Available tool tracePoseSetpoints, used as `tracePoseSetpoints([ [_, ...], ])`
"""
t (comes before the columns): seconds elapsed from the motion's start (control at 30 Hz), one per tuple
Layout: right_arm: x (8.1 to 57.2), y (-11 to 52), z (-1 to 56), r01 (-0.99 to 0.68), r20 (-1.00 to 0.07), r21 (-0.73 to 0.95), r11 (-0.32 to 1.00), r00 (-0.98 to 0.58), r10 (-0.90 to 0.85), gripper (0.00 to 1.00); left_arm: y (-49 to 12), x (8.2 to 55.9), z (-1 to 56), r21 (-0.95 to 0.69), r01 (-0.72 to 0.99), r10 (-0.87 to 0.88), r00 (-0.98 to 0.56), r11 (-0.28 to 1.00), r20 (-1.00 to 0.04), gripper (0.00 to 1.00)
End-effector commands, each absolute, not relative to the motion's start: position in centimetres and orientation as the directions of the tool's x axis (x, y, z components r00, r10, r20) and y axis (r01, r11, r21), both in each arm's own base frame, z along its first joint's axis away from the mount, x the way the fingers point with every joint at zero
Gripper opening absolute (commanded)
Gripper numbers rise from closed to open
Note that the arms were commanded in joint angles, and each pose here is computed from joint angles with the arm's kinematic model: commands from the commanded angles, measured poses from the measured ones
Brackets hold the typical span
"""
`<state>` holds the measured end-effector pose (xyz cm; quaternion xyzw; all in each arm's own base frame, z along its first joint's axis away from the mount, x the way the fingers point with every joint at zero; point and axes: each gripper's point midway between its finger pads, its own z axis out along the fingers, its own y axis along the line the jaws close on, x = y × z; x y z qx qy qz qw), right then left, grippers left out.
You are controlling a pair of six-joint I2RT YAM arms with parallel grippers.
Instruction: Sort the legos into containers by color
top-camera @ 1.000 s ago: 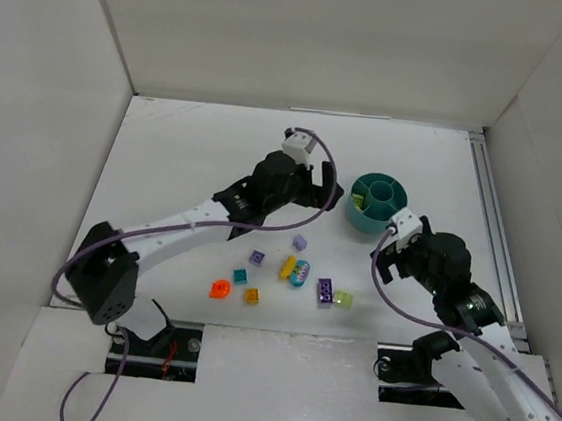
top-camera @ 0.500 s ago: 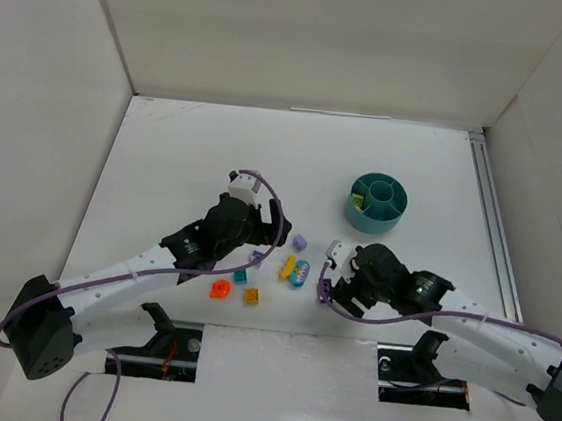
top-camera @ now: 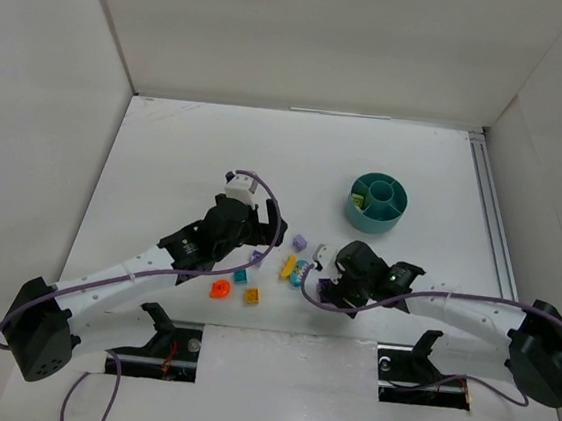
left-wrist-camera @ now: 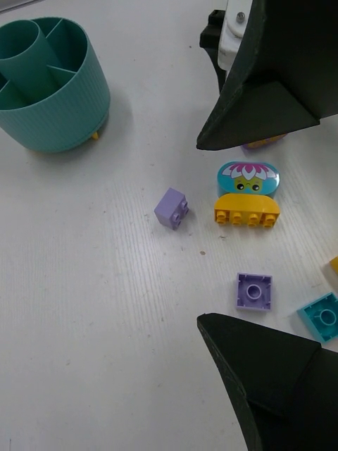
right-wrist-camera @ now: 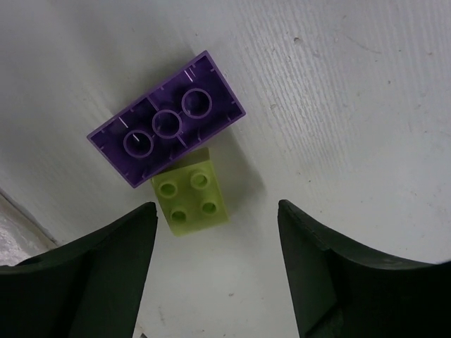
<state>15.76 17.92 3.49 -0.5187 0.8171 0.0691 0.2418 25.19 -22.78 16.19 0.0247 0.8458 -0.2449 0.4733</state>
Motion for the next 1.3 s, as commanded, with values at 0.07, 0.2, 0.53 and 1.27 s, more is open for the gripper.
tracePoseSetpoints([
  [0.07, 17.4, 20.3, 4.6, -0.88, -0.526, -0.155, 0.449, -0.311, -0.791, 0.68, -22.1, 25.7, 16.0, -0.377, 0.239, -0.202, -0.537, 0.895, -0.819, 1.0],
  [0.2, 17.9, 21.4, 4.6, -0.891, -0.555, -0.159, 0.426, -0.276, -0.785, 0.6, -22.3, 25.9, 16.1, -0.377, 0.239, -0.202, -0.537, 0.895, -0.819, 1.0],
  [0.53, 18.4, 22.3, 5.5, -0.897, -0.596, -0.17, 0.407, -0.235, -0.768, 0.31, -21.7, 26.0, 15.5, -0.362, 0.206, -0.202, -0.542, 0.909, -0.816, 1.0],
  [1.27, 37.9, 15.7, 25.2, -0.389, -0.797, -0.52, 0.76, -0.099, -0.596, 0.31, -19.2, 27.6, 14.4, -0.365, 0.028, -0.287, -0.564, 0.93, -0.775, 1.0],
])
